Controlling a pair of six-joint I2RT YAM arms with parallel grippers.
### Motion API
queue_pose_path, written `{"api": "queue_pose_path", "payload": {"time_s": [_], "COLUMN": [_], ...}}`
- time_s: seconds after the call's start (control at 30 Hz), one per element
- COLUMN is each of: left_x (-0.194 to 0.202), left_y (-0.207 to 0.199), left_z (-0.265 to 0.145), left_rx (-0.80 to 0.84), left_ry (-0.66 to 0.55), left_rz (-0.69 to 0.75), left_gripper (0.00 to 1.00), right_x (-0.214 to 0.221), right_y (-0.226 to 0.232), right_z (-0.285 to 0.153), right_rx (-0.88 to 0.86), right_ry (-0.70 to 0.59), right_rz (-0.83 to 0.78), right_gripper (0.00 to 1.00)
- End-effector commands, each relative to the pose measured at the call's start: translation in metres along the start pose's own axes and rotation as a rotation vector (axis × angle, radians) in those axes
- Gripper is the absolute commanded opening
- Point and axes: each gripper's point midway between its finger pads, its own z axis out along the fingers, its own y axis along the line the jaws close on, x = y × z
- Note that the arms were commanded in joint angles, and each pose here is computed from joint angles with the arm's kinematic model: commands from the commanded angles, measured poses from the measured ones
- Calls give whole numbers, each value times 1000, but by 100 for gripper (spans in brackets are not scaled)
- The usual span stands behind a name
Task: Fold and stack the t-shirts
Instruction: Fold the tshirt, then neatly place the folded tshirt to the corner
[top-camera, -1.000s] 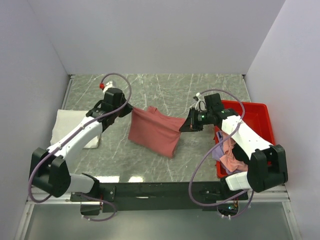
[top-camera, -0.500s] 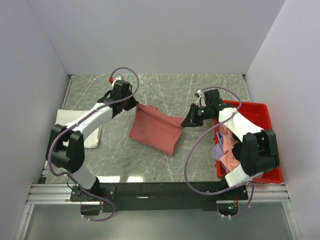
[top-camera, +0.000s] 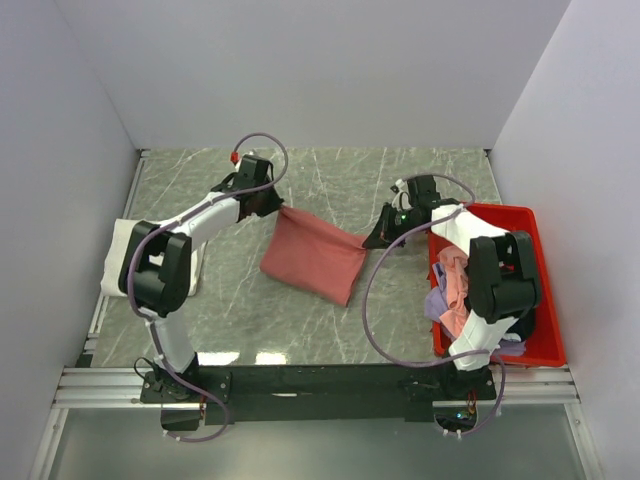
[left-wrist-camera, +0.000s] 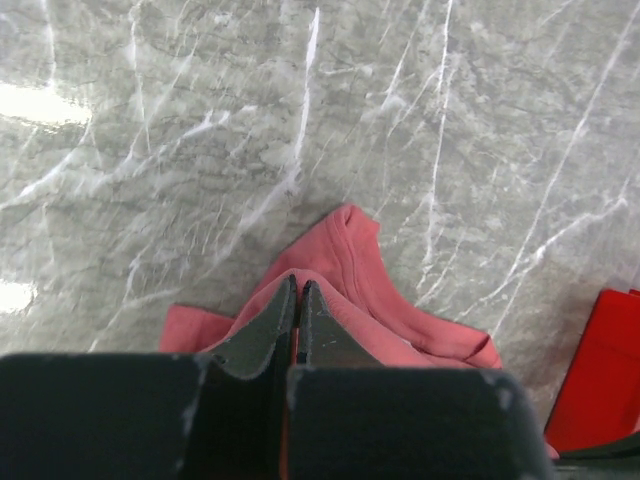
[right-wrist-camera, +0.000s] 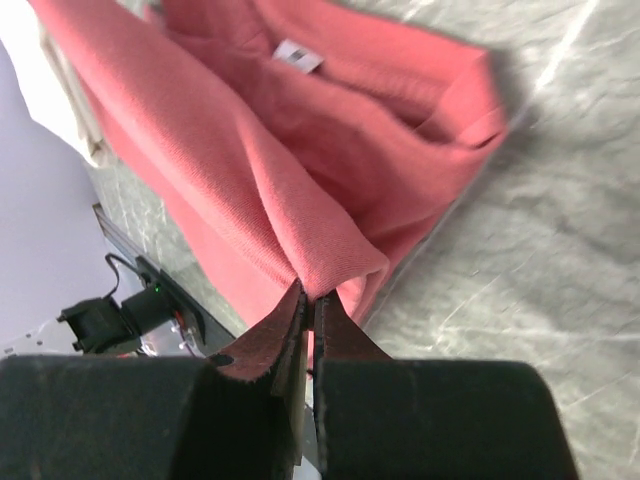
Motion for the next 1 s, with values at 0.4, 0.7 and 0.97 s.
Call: {"api": "queue_pose_path", "payload": {"time_s": [0.4,0.7,0.97], "left_x": [-28,-1,67], "left_y": [-22,-26,-27], "left_z": [6,-50,-69], "left_rx": [44,169,229], "left_ry": [-30,2,103], "left_rz": [6,-29,-29], "left_gripper": [96,100,100], "right_x": [-63,-11,51], "right_y": [8,49,92], "right_z": [-13,-28,0], "right_rx": [-9,-74,-199], "right_ry": [-144,-131,-28], "right_rz": [-50,-152,-214], "right_gripper": [77,82,83]}}
